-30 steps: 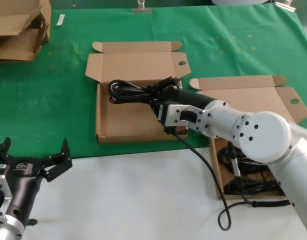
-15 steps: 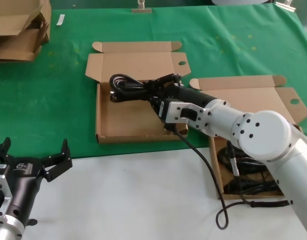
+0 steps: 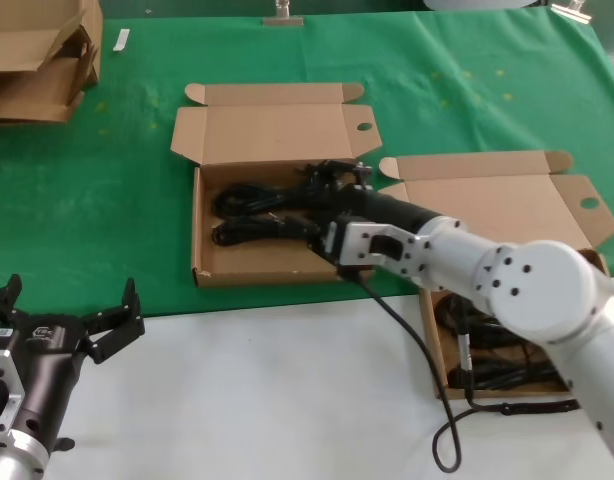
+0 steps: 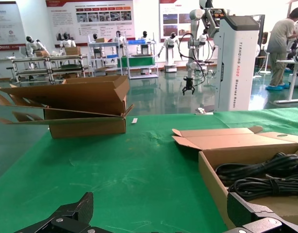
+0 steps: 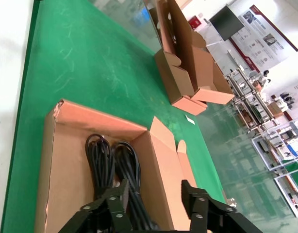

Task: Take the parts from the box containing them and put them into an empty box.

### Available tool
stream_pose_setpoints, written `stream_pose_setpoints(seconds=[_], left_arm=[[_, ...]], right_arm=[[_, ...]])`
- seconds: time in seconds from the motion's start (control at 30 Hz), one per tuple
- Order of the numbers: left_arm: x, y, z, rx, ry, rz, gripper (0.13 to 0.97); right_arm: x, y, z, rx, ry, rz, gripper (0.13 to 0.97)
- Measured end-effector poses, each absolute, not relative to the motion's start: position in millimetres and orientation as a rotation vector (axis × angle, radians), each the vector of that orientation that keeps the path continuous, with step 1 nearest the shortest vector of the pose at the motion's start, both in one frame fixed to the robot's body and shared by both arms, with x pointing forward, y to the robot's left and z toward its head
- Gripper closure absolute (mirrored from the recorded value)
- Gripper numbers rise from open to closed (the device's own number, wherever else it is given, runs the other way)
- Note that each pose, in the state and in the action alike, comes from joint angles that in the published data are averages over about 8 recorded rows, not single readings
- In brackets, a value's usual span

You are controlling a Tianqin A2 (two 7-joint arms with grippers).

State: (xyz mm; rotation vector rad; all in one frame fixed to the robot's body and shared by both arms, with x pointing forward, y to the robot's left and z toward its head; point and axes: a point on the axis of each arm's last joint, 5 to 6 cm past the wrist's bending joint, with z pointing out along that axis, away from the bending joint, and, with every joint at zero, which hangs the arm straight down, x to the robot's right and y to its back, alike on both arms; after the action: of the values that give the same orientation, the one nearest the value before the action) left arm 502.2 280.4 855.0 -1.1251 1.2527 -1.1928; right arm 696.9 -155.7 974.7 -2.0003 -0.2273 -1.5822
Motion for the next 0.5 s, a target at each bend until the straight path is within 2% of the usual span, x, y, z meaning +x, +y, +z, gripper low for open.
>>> stream_pose_setpoints(seconds=[0.13,0.27,0.5], left_arm=[[502.2,280.4,855.0,-1.125,1.253,-1.193,0.132],[502.2,280.4,855.0,-1.125,1.253,-1.193,0.132],[502.2,280.4,855.0,-1.125,1.253,-1.193,0.132]], right_arm=[[691.2,-170.6,978.0,-1.990,-0.197,-1.595,0.664],[682.0,-193.4,981.8,-1.973,-0.134,-1.617,0.664],[658.0,-237.0,974.9,-1.947,0.011,-1.638,0.484]])
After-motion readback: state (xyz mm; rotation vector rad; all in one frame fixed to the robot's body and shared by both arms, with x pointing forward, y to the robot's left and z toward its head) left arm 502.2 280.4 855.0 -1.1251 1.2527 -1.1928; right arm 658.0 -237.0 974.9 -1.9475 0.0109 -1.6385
